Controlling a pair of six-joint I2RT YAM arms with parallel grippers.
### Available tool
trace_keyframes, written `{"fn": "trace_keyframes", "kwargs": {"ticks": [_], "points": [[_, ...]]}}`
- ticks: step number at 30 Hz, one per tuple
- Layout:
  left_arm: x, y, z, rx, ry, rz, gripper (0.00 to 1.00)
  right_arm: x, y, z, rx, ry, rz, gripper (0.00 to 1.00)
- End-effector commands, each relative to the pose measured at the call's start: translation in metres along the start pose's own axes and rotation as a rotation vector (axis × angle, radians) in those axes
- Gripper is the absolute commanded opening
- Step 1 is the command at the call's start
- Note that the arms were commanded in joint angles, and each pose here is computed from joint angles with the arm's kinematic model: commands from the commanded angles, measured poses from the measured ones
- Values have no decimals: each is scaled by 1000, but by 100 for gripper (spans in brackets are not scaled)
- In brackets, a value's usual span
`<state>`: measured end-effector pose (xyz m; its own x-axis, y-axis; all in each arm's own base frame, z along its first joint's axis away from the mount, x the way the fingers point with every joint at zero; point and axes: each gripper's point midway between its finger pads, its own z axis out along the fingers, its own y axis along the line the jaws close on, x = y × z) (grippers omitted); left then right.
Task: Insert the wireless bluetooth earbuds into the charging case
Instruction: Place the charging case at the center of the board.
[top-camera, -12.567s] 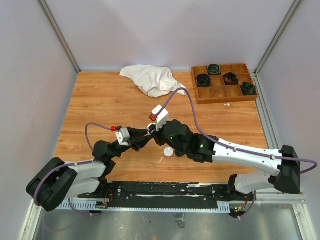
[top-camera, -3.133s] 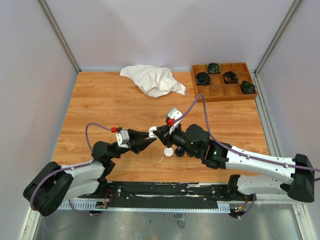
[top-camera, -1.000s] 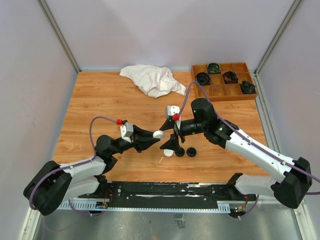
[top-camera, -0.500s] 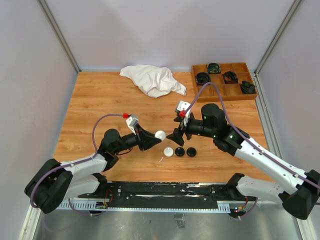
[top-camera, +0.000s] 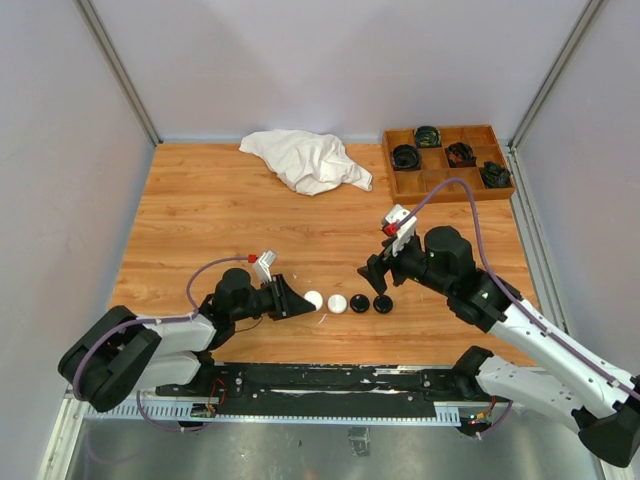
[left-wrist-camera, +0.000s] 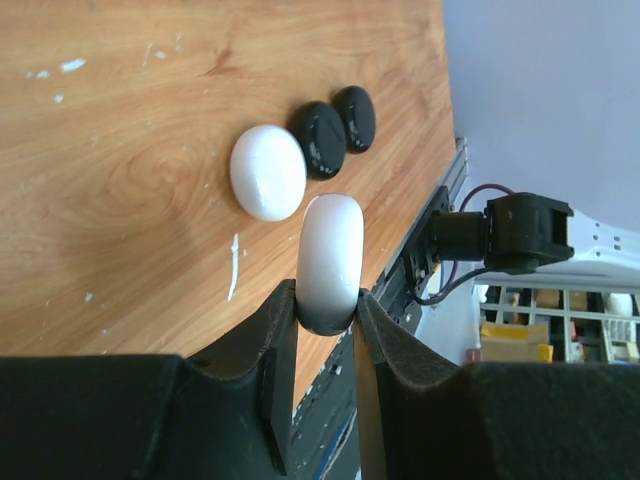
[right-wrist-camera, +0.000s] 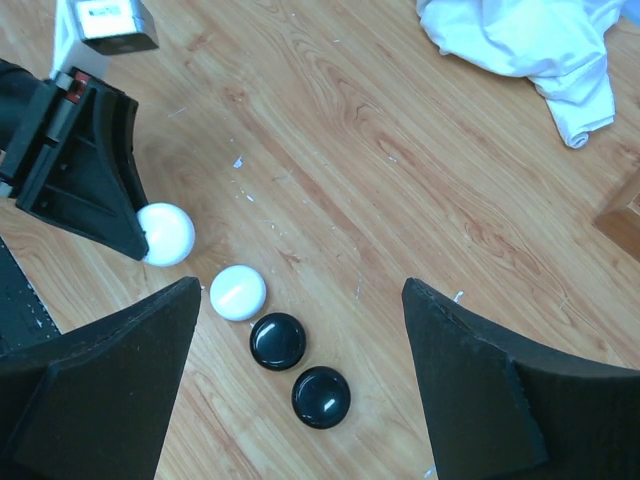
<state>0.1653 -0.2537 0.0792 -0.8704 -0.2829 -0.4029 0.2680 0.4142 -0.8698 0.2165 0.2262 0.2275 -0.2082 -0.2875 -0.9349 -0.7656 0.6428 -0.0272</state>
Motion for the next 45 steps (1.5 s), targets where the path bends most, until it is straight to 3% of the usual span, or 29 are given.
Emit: {"fn": "trace_keyframes", "kwargs": {"ticks": [1,19,33,41,45], "points": [[2,7,8,-48,19,-89,17,7,-17,-12,97,8,43,83],[1,41,31,-201,14,-191,30,7,-22,-39,146,-48,46,84],[10,47,33,-258,4,-219,59,11,-34,-48,218,-56,39,86],[-3,70,8,-469,-74,-161,78,16,-50,-56,317,-26,27,87],[-15,76,-8,-557,-127,-115,93,23,-63,-63,401,8,32,88]]}}
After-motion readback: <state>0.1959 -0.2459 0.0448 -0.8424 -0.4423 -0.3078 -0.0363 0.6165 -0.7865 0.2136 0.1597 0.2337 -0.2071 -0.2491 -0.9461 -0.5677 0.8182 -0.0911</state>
